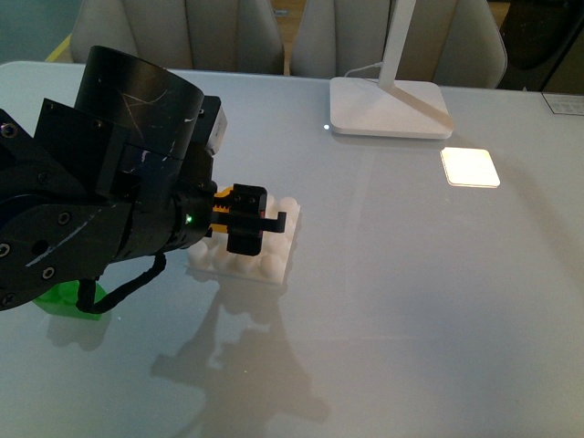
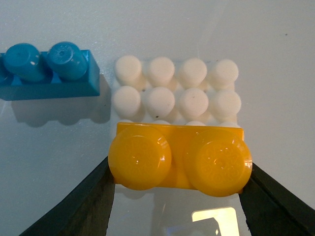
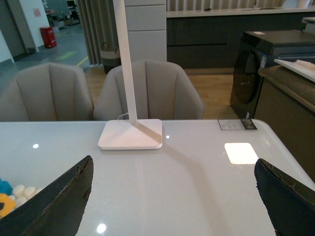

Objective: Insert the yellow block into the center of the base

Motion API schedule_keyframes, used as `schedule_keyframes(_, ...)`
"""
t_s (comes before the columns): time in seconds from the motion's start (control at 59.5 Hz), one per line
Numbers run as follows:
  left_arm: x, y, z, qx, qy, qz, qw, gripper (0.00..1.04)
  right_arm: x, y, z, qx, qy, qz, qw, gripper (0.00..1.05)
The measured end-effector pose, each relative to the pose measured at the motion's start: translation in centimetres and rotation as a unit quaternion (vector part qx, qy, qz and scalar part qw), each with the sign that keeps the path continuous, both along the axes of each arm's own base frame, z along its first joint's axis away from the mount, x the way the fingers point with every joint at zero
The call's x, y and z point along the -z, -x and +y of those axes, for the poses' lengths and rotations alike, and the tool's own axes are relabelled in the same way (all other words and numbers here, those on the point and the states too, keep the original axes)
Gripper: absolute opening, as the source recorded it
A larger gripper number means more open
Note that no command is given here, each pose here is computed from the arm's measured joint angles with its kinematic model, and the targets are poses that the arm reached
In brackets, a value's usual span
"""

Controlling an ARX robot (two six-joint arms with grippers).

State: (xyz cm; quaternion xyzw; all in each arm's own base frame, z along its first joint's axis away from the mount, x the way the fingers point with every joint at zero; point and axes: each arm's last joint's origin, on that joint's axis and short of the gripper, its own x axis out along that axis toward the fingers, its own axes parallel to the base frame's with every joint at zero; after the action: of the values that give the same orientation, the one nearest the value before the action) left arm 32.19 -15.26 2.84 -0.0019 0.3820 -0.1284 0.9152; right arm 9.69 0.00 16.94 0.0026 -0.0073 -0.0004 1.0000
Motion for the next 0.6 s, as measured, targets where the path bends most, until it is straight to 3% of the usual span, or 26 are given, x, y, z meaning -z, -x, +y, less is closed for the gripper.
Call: schedule_keyframes(0.605,2.4,-0.3,-1.3,0.015,-0.014,0.000,1.000,0.63,0.0,0.0,0.0,0.000,0.000,0.000,1.000,0.96)
